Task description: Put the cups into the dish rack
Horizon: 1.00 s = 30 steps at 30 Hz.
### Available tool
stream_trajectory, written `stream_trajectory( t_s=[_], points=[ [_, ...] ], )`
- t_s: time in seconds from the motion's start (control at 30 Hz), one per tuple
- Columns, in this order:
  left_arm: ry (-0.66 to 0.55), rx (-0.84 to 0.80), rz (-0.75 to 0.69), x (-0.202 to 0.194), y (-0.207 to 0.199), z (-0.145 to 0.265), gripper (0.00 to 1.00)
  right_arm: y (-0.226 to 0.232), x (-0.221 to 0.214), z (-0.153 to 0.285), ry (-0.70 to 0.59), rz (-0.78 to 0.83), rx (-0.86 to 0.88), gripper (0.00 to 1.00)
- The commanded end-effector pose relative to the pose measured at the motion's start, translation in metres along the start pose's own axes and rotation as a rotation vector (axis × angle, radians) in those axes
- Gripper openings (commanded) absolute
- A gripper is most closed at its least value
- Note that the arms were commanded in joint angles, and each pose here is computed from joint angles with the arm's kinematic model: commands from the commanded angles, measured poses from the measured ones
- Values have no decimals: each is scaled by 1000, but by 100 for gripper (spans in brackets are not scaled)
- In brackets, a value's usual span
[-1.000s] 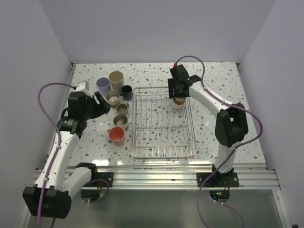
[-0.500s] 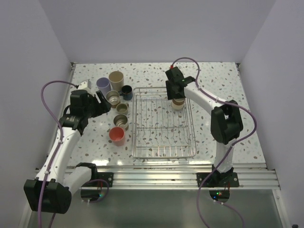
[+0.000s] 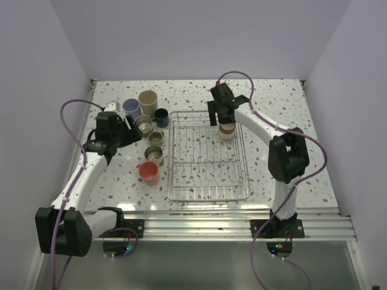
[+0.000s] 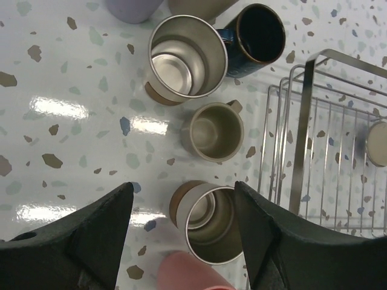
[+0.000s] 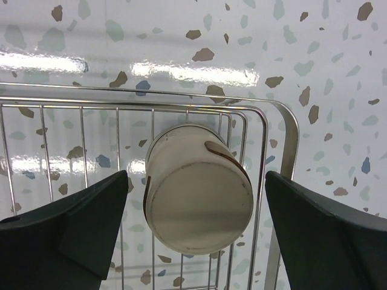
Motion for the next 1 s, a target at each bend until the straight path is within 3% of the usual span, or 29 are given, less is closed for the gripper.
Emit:
stream_trajectory(
  t_s=[0.0,0.23,0.47,0.73,0.97],
  points=[
    [-93,50,-20,23,5,-13,71,-8,34,37,-105,-23,24,99],
    [-109,84,-21,38,9,-46,69,-25,53,110,-212,-67,97,99],
    [-126,90,14,49,7,-73,68,-34,33,179,-306,-138,227,98],
    [-143,146,19,58,12,-92,63,-43,-7,211,-308,-182,264,99],
    [-111,174,47,49,24,-118,52,-59,-33,227,-293,-152,216,99]
  ],
)
Point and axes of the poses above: each gripper's point midway between its finger pads, its own z axis back along the fingers, its own y axis along the line the jaws close on, x = y × z, the point moved 2 cm from there along z, back along the fingers, and after that the axes turned 14 degrees about z, right-handed, at the moved point
